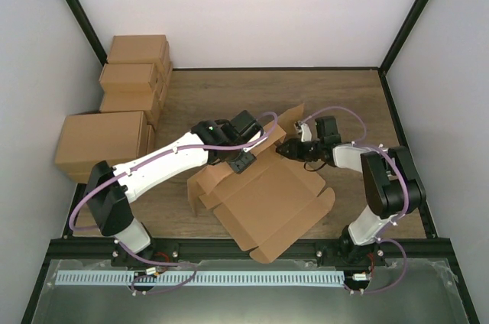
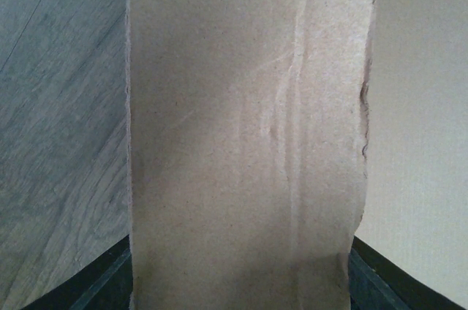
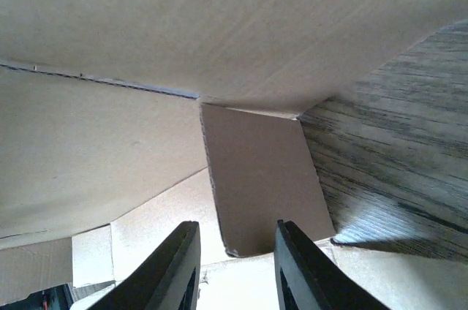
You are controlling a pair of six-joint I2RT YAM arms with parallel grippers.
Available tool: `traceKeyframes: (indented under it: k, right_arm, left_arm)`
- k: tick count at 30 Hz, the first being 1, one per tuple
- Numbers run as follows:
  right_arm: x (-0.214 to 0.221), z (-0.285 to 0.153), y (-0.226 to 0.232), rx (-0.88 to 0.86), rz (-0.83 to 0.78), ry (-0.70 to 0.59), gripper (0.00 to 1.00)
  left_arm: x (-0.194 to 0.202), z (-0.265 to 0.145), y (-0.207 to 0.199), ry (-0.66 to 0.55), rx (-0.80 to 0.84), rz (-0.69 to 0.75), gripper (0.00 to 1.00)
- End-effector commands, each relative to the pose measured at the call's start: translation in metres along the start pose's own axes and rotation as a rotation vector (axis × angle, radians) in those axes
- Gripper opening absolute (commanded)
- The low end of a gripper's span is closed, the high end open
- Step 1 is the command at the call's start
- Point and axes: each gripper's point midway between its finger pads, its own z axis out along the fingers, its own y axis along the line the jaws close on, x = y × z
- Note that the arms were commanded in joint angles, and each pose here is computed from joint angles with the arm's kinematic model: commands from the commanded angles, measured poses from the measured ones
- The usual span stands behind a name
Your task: Fold the paper box
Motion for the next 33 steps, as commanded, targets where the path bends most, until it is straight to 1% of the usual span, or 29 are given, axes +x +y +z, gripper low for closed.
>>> traceKeyframes:
  k: [1,4,10,17,22,24,28,30,31,32,33]
  right_arm:
    - [0.001,0.003,0.002,-0.039,-0.015,0.010,0.29]
    - [-0.001,0.003,0.002,-0.032,-0.010,0.005,0.28]
    - [-0.015,-0.006,0.000,0.033,-0.031,-0.064,0.29]
    - [-0.025,-0.008,0.000,0.062,-0.041,-0.082,0.31]
    - [-0.036,-0.025,-0.005,0.157,-0.065,-0.161,0.33]
    - [-0.044,-0.036,-0.006,0.215,-0.092,-0.214,0.35]
    - [-0.068,-0.062,-0.017,0.373,-0.143,-0.345,0.36]
    - [-0.080,-0.068,-0.017,0.410,-0.226,-0.384,0.38]
    - [-0.083,-0.067,-0.008,0.379,-0.297,-0.385,0.41]
    - [-0.089,-0.070,-0.002,0.372,-0.348,-0.402,0.47]
    - [-0.094,-0.074,-0.001,0.393,-0.383,-0.424,0.51]
  left_arm:
    - [0.019,0.019,-0.017,0.100,0.072,0.033,0.60]
    - [0.024,0.022,-0.019,0.123,0.076,0.038,0.59]
    - [0.028,0.023,-0.026,0.137,0.094,0.046,0.59]
    - [0.031,0.026,-0.030,0.150,0.091,0.057,0.59]
    - [0.030,0.025,-0.028,0.146,0.077,0.060,0.58]
    - [0.030,0.026,-0.026,0.147,0.067,0.059,0.58]
    - [0.030,0.026,-0.022,0.145,0.044,0.050,0.58]
    - [0.028,0.024,-0.020,0.138,0.037,0.044,0.58]
    - [0.027,0.023,-0.019,0.133,0.035,0.042,0.58]
    - [0.027,0.022,-0.018,0.130,0.031,0.040,0.58]
    - [0.026,0.022,-0.018,0.126,0.029,0.039,0.58]
